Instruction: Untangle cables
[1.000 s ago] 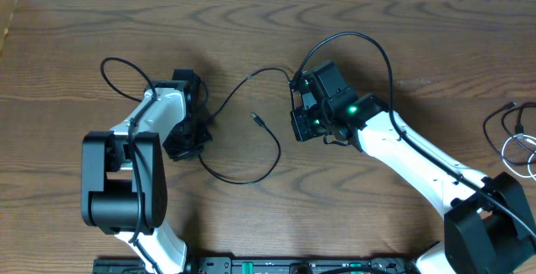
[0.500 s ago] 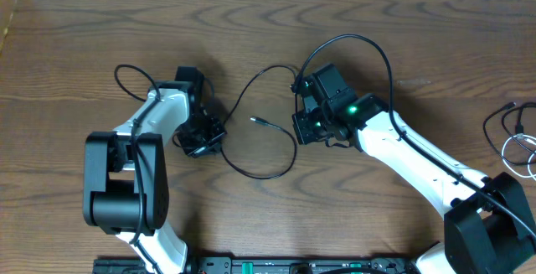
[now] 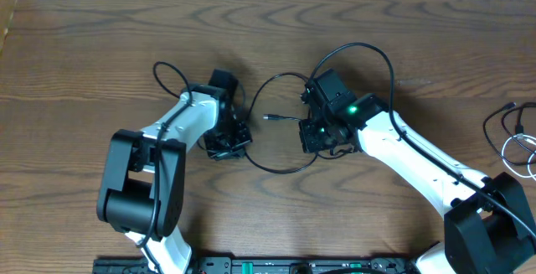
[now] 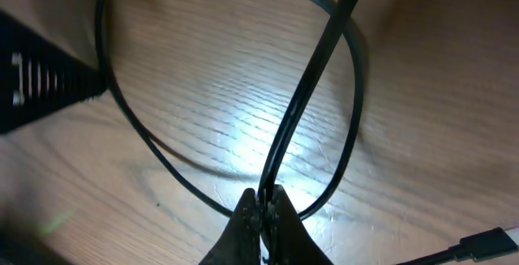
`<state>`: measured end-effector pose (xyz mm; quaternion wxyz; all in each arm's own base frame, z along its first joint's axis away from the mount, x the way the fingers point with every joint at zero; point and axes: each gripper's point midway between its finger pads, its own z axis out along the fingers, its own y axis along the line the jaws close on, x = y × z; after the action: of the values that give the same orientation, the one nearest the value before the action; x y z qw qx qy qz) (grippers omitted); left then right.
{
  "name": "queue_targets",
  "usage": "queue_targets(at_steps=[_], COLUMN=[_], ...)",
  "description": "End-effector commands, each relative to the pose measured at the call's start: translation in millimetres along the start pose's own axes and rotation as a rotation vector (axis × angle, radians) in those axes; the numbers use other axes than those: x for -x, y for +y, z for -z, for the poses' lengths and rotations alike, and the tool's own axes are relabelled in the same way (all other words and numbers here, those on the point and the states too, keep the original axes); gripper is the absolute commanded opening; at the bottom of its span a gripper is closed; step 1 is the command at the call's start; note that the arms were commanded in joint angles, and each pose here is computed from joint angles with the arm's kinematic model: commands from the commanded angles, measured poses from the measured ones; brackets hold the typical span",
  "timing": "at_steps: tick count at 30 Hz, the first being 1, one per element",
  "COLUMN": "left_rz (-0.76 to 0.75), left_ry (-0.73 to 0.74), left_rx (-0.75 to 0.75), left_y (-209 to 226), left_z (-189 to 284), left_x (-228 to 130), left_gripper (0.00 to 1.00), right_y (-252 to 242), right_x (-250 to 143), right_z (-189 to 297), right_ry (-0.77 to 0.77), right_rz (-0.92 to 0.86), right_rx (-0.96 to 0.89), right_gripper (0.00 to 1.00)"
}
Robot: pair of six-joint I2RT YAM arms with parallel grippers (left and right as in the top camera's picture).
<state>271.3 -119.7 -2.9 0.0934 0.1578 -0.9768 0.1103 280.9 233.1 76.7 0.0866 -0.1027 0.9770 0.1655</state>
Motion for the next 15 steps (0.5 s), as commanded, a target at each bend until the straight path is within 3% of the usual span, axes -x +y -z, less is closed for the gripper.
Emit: queue_targets(at_steps=[1,15], left_rz=[-0.008,-0.026], left_ry=[0.038,0.039], left_rx=[0.032,0.035], left_y=[3,-1], left_z=[-13,-14], left_x=[-11,-14], left_gripper=[0.08,0.08], right_y=[-9,-38], right_x=[-1,-31], right_z=[1,-34], right_ry=[-0.017,-0.014], right_rz=[-0.119,-0.260], right_rx=[-0.047,-0.104], right_gripper=[0.01,0.01])
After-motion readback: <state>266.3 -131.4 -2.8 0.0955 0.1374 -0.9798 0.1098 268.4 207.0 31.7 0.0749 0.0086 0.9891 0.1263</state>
